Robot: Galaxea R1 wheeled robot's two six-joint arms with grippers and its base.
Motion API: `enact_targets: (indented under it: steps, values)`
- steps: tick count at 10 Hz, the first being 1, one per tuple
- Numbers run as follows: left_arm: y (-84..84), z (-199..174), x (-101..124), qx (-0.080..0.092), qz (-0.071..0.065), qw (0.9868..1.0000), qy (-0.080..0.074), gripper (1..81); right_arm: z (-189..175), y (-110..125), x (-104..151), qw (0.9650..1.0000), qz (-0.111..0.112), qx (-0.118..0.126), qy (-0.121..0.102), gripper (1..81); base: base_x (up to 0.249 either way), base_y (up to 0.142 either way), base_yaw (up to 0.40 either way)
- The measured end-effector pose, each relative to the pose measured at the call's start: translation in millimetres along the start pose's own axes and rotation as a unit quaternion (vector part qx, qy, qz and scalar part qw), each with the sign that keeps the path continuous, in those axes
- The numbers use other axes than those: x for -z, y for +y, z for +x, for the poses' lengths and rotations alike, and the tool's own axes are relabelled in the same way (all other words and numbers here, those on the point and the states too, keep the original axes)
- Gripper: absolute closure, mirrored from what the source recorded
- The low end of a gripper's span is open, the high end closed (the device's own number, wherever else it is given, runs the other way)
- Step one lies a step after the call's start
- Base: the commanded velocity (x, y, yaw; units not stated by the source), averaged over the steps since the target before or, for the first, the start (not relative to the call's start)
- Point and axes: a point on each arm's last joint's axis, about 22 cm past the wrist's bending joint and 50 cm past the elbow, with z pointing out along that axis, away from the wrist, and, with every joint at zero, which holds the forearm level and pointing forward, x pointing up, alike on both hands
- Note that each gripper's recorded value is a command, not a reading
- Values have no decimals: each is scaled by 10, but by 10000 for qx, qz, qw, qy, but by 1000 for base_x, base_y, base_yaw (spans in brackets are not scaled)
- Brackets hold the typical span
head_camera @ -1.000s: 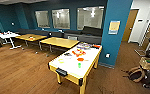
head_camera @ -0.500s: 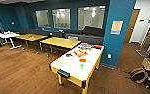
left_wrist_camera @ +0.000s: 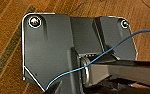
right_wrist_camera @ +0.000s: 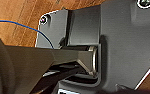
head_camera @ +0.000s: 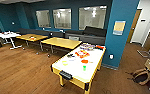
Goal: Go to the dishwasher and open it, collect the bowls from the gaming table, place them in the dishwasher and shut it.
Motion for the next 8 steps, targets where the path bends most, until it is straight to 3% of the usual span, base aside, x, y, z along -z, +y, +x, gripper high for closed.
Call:
enact_targets:
  steps: [8]
  values:
    - [15, 1, -5, 2, -9, 10000, -3, 10, -9, 6, 4, 10000, -3, -2, -4, 10, 74, 77, 0]
